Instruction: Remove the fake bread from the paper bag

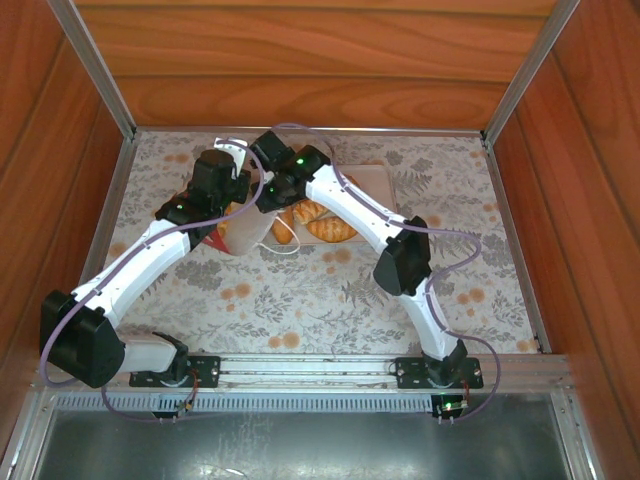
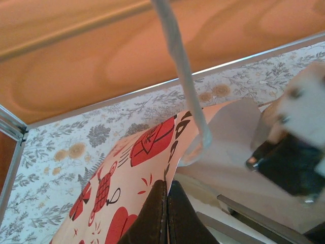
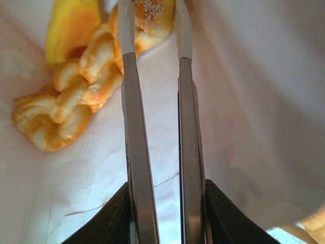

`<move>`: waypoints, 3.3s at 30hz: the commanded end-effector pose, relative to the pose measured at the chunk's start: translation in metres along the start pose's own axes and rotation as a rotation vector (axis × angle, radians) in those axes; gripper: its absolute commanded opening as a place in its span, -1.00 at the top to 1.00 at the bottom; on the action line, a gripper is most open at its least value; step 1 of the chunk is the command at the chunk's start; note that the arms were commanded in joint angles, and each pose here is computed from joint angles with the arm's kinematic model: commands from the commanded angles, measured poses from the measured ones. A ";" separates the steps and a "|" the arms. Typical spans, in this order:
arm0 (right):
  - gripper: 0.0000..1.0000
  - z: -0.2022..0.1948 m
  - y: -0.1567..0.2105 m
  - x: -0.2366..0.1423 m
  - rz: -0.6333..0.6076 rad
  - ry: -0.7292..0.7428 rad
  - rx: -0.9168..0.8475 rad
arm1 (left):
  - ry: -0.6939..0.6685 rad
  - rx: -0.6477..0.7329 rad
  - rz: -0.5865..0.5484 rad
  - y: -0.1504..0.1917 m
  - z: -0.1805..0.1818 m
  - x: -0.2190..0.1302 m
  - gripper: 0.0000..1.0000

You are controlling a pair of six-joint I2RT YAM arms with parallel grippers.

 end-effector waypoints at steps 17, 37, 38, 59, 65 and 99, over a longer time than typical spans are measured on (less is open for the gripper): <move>0.57 0.016 0.006 -0.034 -0.011 -0.033 -0.018 | -0.030 0.015 -0.012 -0.004 0.003 0.000 1.00; 0.00 0.011 0.011 -0.005 0.054 0.011 0.006 | -0.016 0.009 -0.025 -0.008 0.002 -0.002 1.00; 0.00 0.011 0.012 -0.004 0.059 0.015 0.005 | -0.016 0.008 -0.026 -0.008 0.002 -0.002 1.00; 0.03 0.013 0.017 0.025 0.099 0.016 -0.042 | 0.004 0.004 -0.035 -0.010 -0.002 0.001 1.00; 0.06 0.020 0.022 0.028 0.115 -0.008 -0.069 | 0.007 0.000 -0.031 -0.008 -0.003 0.002 1.00; 0.65 0.023 0.011 0.004 0.044 -0.005 -0.088 | -0.032 0.008 -0.009 0.005 -0.001 0.004 1.00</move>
Point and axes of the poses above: each hand's point on the last joint's axis, 136 mm out from that joint toward the fingers, its own x axis out along the fingers, its own z axis along the line the jaws close on, y = z × x, the point moved 2 cm from there along -x, back along the fingers, and after that the axes turned 14 degrees about x, right-handed, at the moved point
